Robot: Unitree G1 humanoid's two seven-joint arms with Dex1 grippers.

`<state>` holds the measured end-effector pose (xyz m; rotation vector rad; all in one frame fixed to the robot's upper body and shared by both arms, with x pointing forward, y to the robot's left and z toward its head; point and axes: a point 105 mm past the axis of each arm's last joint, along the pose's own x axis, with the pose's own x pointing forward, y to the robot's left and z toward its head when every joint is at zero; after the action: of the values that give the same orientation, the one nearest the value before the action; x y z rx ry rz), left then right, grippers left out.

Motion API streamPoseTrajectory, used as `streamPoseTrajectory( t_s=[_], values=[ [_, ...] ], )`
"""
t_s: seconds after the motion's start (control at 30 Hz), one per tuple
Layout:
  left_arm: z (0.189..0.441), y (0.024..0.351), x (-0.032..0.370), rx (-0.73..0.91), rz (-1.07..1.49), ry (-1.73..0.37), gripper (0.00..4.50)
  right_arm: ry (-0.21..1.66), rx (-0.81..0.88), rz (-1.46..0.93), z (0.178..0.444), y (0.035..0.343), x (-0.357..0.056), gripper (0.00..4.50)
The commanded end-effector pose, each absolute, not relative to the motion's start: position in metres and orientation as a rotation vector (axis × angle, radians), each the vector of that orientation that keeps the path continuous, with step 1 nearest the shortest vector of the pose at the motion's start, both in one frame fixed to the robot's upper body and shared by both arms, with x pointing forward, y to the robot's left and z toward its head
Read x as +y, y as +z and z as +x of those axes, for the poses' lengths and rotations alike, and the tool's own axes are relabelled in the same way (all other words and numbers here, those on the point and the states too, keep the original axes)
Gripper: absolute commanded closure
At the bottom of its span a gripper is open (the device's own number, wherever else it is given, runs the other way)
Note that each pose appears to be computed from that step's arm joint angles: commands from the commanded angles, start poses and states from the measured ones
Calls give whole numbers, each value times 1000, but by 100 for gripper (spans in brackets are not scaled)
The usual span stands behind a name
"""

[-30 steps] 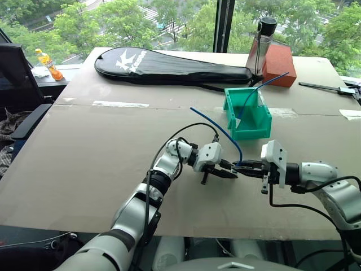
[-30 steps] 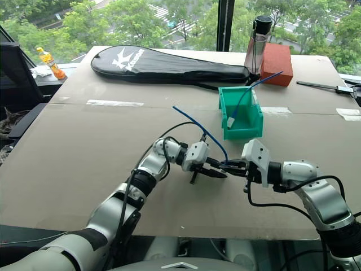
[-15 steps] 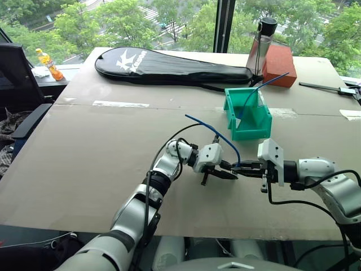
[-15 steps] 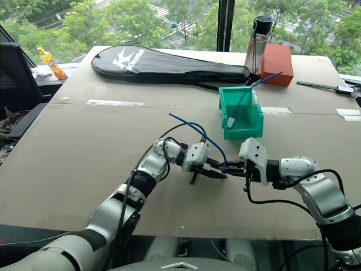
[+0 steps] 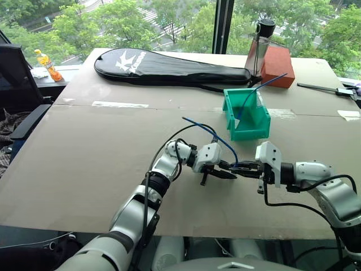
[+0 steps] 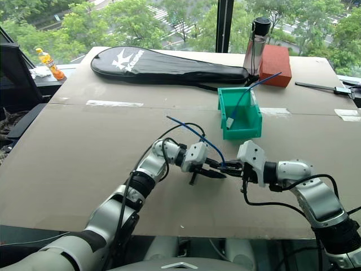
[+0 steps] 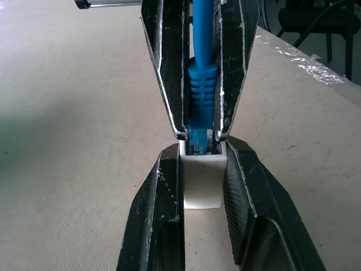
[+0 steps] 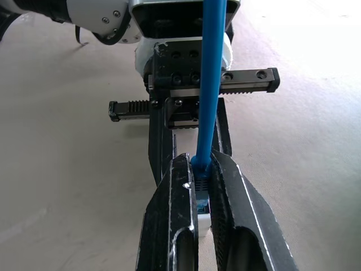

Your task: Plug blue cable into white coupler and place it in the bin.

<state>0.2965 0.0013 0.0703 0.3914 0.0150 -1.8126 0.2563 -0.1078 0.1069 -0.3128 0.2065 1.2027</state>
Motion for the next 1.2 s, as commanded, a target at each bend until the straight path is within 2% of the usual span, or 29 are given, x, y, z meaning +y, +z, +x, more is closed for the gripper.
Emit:
streamPoseTrajectory(
  t_s=[0.03,0.07,0.13,0.27,0.33,0.43,0.57,0.63,0.73,0.83,0.87,1.0,1.2],
  values=[
    [295,84,-2,-41,363,-1814,415,1169,122,-263,257,123,-109,450],
    [295,87,-1,-48,341,-1810,415,1145,73,-245,256,134,-110,383],
    [295,94,1,-54,307,-1800,415,1102,-7,-213,254,151,-113,314],
    [299,114,3,-58,223,-1746,415,1003,-127,-164,244,176,-122,136],
    [305,133,4,-68,161,-1683,415,938,-168,-127,232,187,-130,136],
    [316,152,2,21,71,-1604,415,836,-174,-91,222,192,-142,136],
    [341,188,-16,188,-75,-1445,415,672,-114,-172,210,179,-164,136],
    [353,209,-27,203,-133,-1400,415,595,-94,-170,205,173,-175,136],
    [375,223,-41,279,-183,-1265,415,475,-93,-175,200,169,-191,136],
    [390,226,-56,335,-175,-1171,415,410,-103,-157,194,170,-199,50],
    [393,226,-62,343,-171,-1154,415,391,-112,-166,193,171,-201,6],
    [400,218,-80,371,-118,-1109,415,380,-133,-175,187,176,-201,6],
    [409,204,-85,413,-103,-990,415,361,-150,-207,186,180,-201,6]
  ],
)
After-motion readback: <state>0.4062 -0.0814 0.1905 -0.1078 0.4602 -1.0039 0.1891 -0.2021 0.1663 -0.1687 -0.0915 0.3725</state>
